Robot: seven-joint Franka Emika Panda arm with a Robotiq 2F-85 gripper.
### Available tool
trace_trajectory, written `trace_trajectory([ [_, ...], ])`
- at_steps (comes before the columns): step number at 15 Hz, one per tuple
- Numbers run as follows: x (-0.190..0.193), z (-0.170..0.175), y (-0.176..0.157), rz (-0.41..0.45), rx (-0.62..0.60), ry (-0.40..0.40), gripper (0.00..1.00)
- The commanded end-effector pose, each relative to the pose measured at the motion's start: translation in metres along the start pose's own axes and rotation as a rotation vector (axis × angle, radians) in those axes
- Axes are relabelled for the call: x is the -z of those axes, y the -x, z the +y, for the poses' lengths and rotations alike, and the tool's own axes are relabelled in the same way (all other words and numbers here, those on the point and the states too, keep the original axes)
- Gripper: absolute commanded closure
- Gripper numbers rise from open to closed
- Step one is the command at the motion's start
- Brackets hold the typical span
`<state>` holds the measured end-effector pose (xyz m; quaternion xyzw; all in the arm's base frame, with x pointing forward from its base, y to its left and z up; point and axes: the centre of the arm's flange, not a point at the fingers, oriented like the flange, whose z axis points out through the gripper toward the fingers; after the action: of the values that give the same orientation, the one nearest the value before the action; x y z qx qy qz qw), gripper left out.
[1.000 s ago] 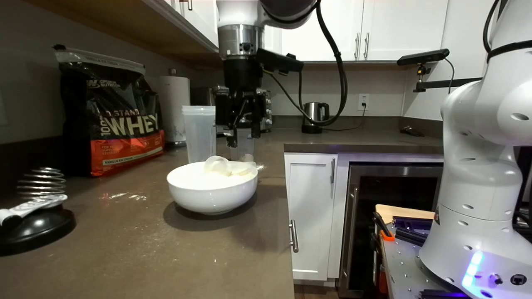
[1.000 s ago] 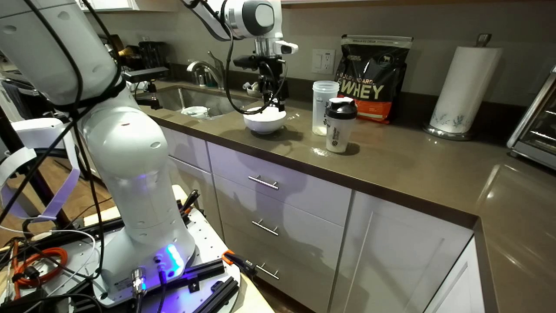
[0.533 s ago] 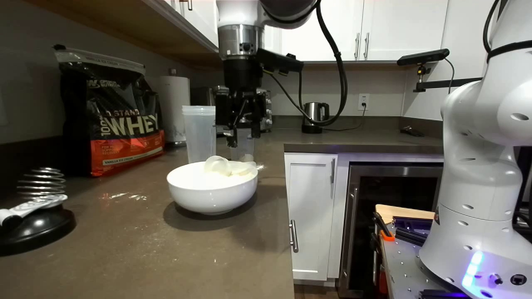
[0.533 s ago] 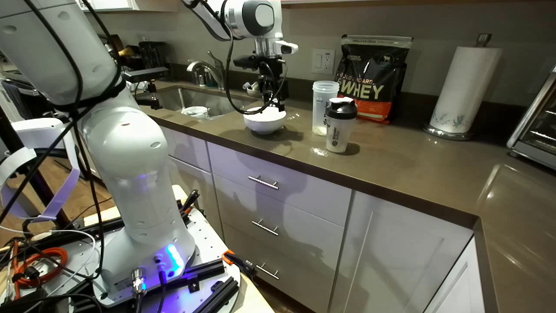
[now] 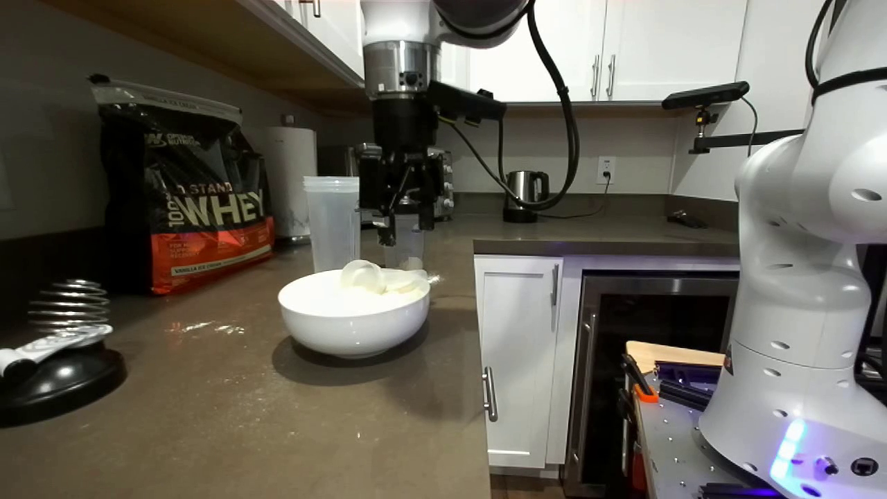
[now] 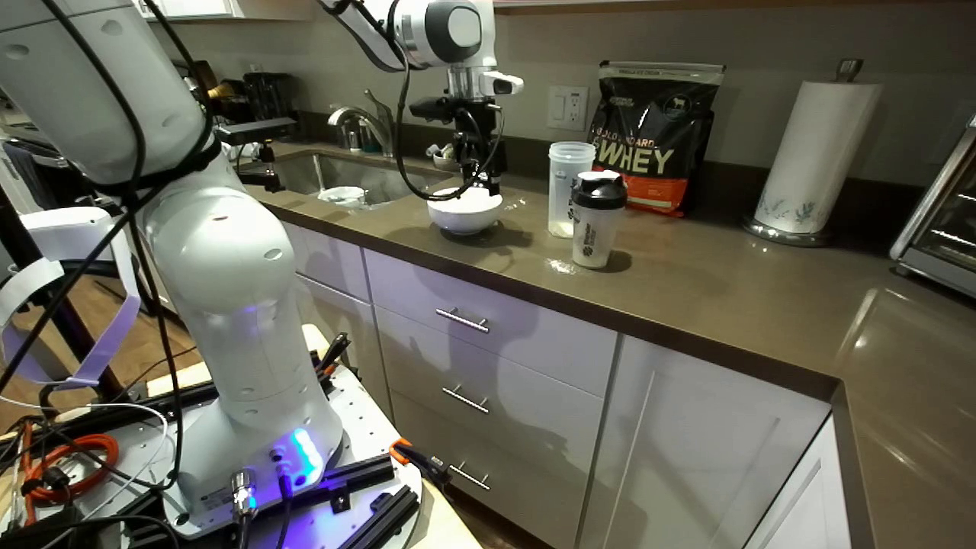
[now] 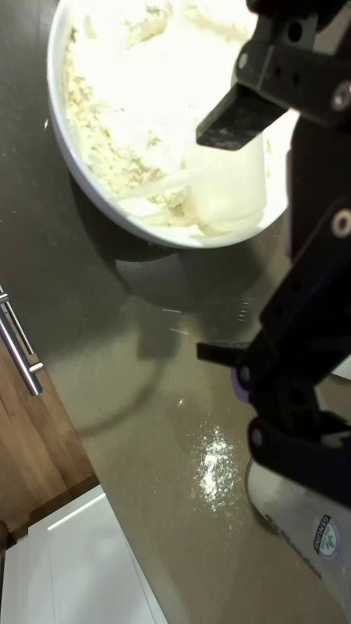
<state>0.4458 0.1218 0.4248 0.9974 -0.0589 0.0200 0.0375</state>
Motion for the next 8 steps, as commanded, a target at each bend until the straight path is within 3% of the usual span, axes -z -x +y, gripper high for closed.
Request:
trace_trajectory([
  [1, 0.0, 0.0, 0.0, 0.0, 0.0, 0.0, 0.0],
  [8, 0.003, -0.011, 0.003, 0.016, 0.026, -0.01, 0.0],
])
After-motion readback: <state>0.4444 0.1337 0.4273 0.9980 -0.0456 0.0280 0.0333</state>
